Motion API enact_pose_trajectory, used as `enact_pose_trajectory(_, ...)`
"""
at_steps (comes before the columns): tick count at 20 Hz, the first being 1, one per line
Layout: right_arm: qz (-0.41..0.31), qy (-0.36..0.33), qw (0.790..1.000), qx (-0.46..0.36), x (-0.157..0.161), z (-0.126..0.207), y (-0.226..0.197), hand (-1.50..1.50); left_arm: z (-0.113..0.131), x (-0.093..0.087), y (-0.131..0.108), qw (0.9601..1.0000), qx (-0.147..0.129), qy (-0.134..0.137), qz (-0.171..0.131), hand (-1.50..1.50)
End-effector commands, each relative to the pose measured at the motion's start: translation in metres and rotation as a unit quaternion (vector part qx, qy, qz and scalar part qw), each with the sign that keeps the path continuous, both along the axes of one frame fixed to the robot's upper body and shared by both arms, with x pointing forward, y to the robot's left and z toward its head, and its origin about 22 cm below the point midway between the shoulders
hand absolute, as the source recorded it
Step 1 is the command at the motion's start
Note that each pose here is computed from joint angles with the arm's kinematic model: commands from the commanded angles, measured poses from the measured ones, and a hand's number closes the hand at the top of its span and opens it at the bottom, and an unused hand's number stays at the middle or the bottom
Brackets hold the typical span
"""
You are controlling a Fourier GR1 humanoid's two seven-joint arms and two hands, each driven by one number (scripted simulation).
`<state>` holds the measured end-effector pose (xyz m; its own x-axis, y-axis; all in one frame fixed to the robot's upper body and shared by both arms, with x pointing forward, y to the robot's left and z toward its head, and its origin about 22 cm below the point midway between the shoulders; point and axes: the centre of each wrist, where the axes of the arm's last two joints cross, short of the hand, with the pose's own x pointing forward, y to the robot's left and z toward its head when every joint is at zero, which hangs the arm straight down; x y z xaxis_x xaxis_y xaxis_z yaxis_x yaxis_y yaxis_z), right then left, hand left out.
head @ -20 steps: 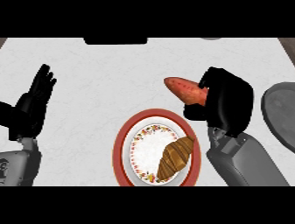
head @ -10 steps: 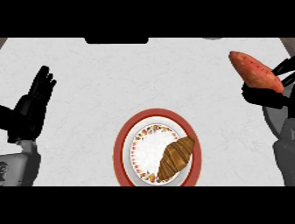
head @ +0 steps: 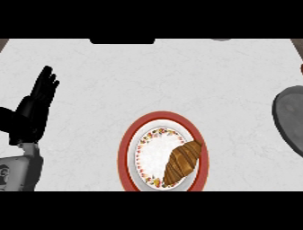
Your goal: Pick the sweet potato from the plate and place it in the pan
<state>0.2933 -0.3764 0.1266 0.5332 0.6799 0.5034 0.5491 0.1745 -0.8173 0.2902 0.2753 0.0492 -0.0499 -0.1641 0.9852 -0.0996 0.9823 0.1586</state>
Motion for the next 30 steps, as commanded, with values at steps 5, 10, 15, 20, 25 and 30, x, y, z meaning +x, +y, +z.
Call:
enact_pose_trajectory(5,-0.039,0.018,0.999,-0.015,0.001,-0.054,-0.090,1.50,-0.011,0.002,0.001,1.0000,-0.004,0.002,-0.004,0.00)
enact_pose_trajectory(10,-0.037,0.019,0.999,0.001,0.006,-0.077,-0.119,1.50,-0.002,0.009,-0.013,0.9999,-0.007,0.000,-0.012,0.00)
enact_pose_trajectory(15,-0.005,0.040,0.987,0.156,0.000,-0.095,-0.122,-1.50,0.003,0.018,-0.004,0.9999,0.005,0.002,-0.009,0.00)
enact_pose_trajectory(20,0.046,0.024,0.971,0.233,0.000,-0.116,-0.117,-1.50,-0.001,0.013,-0.006,0.9998,-0.002,0.003,-0.018,0.00)
enact_pose_trajectory(25,0.048,-0.044,0.981,0.182,-0.018,-0.123,-0.131,-1.50,0.007,0.018,-0.001,1.0000,-0.001,-0.003,-0.007,0.00)
enact_pose_trajectory(30,0.026,-0.163,0.968,0.188,-0.031,-0.132,-0.132,-1.50,0.005,0.010,0.001,1.0000,0.002,0.000,0.004,0.00)
